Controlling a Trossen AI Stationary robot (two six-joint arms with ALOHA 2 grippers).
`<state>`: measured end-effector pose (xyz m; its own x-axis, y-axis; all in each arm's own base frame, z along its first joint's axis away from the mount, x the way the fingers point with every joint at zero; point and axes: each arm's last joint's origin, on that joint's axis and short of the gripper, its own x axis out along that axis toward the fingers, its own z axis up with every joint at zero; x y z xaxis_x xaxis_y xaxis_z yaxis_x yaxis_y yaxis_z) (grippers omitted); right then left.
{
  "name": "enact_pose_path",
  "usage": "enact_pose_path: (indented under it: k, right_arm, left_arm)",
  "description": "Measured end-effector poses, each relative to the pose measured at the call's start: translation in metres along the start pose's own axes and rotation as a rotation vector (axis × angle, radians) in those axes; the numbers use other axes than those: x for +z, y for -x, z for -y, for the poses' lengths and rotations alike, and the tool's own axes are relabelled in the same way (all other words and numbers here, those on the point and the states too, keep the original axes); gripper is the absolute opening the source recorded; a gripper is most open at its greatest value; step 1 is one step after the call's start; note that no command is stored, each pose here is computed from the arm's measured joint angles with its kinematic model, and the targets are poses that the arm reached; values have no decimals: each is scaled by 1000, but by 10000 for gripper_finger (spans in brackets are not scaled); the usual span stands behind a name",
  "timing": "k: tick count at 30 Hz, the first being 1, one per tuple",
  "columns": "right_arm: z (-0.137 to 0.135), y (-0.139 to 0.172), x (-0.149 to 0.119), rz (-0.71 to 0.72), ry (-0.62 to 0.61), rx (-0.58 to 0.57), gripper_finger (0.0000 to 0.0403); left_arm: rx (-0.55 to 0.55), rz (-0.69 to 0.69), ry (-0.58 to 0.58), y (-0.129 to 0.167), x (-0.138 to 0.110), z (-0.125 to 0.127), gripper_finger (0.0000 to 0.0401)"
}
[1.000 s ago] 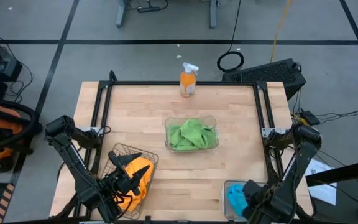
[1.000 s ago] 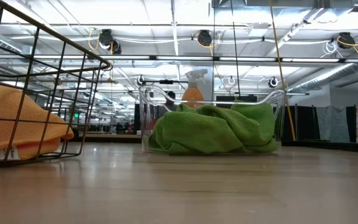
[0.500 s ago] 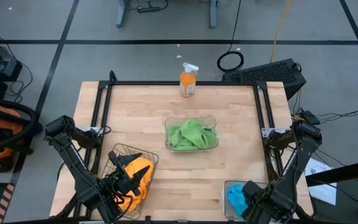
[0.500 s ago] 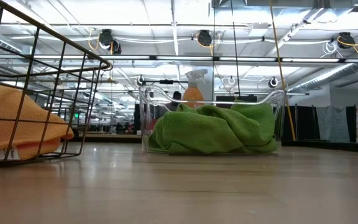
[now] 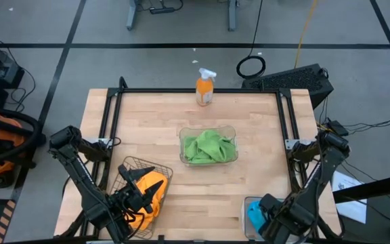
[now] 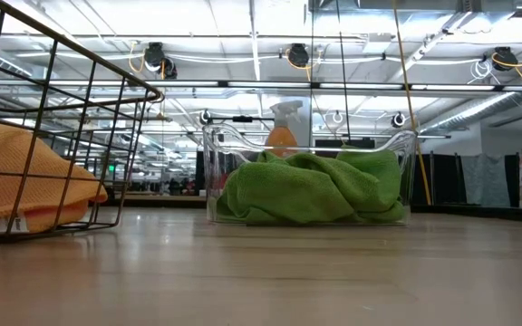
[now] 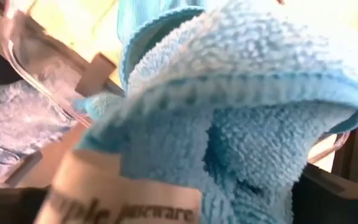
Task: Sort microfiber towel by color & place in baskets
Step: Put the blue towel into the bottom transparent bin
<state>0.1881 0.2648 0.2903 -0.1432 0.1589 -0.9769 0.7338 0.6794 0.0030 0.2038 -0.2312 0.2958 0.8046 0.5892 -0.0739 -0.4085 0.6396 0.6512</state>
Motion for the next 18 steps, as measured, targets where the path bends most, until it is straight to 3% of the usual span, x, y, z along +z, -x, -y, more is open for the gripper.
enact_pose_path:
  k: [5, 11, 18]
  right_arm:
    - [0, 0, 1, -9, -5, -8, 312]
    - [3, 5, -3, -133, -36, -3, 314]
    - [3, 9, 2, -71, -37, 28, 314]
  left_arm:
    - [0, 0, -1, 0, 0, 0, 288]
    - [1, 0, -2, 0, 0, 0, 288]
    - [4, 5, -2, 0, 0, 0, 288]
